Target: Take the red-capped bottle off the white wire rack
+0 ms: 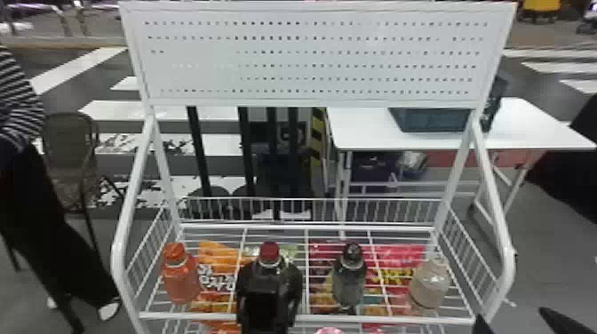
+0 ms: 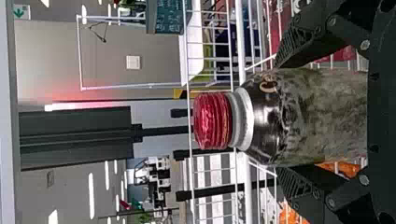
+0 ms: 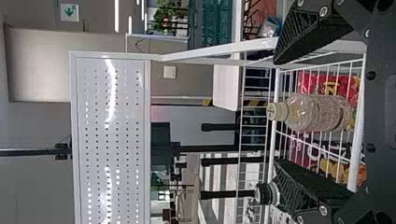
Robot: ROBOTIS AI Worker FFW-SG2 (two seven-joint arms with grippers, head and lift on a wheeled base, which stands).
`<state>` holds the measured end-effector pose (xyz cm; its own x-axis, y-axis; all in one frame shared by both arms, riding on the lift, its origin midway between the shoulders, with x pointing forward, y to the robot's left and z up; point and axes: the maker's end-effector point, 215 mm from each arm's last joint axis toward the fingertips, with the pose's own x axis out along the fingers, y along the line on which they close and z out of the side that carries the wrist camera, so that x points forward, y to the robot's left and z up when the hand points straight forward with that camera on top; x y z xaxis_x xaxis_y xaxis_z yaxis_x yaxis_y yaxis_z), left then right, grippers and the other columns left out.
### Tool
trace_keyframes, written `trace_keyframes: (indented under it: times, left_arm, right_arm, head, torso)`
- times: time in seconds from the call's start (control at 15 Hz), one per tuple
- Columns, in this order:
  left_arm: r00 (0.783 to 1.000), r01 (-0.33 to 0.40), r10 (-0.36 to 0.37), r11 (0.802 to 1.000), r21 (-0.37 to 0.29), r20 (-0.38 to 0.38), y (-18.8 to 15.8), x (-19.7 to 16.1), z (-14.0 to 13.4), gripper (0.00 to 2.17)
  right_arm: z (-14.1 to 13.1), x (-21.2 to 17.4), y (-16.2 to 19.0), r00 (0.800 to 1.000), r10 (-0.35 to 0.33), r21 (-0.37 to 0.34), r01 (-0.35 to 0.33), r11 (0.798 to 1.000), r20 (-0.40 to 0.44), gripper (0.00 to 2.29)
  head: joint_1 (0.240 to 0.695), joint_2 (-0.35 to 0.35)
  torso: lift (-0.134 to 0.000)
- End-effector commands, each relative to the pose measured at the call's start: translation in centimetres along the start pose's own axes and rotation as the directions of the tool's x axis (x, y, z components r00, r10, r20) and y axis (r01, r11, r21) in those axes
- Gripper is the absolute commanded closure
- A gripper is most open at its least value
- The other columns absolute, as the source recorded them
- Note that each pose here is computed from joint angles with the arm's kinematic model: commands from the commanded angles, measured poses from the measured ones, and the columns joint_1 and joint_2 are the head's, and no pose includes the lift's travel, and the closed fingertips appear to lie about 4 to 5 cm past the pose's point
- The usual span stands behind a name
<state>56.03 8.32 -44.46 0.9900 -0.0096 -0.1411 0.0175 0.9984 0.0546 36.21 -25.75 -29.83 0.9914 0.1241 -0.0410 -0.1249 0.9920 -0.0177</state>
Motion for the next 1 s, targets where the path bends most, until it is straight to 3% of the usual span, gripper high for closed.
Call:
trace_keyframes:
  times: [0.0, 0.33, 0.53, 0.8, 0.93]
  left_arm:
    - [1.0, -0.02, 0.02, 1.0, -0.015, 0.014, 0.5, 0.0, 0.7, 1.91]
    - [0.999, -0.014, 0.015, 1.0, -0.027, 0.052, 0.8, -2.0, 4.2, 1.93]
    - [0.998, -0.006, 0.009, 0.999, -0.036, 0.068, 1.7, -4.7, 7.8, 1.92]
    - [0.999, -0.022, 0.023, 1.0, -0.009, 0.044, 6.3, -9.1, 9.9, 1.92]
    - [0.998, -0.058, 0.058, 0.998, 0.009, 0.013, 10.4, -11.3, 10.7, 1.92]
  right_arm:
    - [-0.4, -0.1, -0.4, 1.0, -0.008, 0.002, 0.008, 1.0, -0.005, 0.14]
    - [-0.2, 0.7, -0.1, 1.0, -0.001, 0.009, 0.001, 1.0, 0.002, 0.14]
    - [-0.2, 0.8, 0.0, 1.0, 0.0, 0.012, 0.0, 1.0, 0.001, 0.14]
    - [-0.4, 1.1, -0.1, 1.0, 0.0, 0.012, 0.0, 1.0, -0.009, 0.14]
    - [-0.1, 1.3, 0.1, 1.0, 0.004, 0.006, -0.004, 1.0, -0.008, 0.14]
  head:
    - [0.499, 0.0]
    - [0.499, 0.0]
    - [0.499, 0.0]
    - [0.499, 0.0]
    - [0.499, 0.0]
  torso:
    - [0.0]
    - [0.0]
    - [0.0]
    - [0.0]
    - [0.0]
